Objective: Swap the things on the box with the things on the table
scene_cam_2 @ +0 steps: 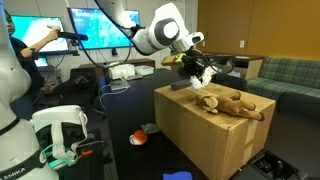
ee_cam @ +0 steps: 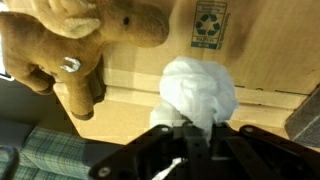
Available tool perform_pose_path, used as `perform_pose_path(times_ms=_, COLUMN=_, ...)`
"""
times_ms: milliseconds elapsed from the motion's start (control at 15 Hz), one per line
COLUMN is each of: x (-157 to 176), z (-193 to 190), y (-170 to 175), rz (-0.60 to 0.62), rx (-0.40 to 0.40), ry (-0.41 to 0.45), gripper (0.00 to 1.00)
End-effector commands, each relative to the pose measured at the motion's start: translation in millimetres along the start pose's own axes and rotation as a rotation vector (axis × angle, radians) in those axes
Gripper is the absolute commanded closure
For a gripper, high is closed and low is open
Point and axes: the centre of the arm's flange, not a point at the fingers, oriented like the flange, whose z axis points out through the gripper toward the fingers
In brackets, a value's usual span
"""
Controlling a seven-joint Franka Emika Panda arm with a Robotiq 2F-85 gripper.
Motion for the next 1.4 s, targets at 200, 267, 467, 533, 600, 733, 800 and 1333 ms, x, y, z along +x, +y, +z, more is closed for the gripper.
perform_pose_path(times_ms=200, x=52, z=79, y=-11, rz=0.036, rx=-0.058, ry=0.000, gripper=0.98)
perform_pose_path(times_ms=267, x=51, z=84, y=-15, rz=0.038, rx=-0.068, ry=-0.004, gripper=0.98)
perform_pose_path(times_ms=467, x=59, z=89, y=-16, rz=0.028, rx=-0.108, ry=-0.024, gripper=0.60)
perform_pose_path(times_ms=533, x=62, z=85, y=-14, rz=0.024, rx=-0.121, ry=-0.033, gripper=0.53)
perform_pose_path(times_ms=600, x=64, z=82, y=-12, rz=0.022, rx=-0.130, ry=-0.039, gripper=0.45)
perform_pose_path(times_ms=733, x=69, z=71, y=-8, rz=0.027, rx=-0.164, ry=-0.048, gripper=0.30)
perform_pose_path(times_ms=800, x=72, z=66, y=-4, rz=0.038, rx=-0.175, ry=-0.051, gripper=0.22)
perform_pose_path(times_ms=1333, x=79, z=9, y=-6, rz=0.094, rx=-0.176, ry=-0.003, gripper=0.00)
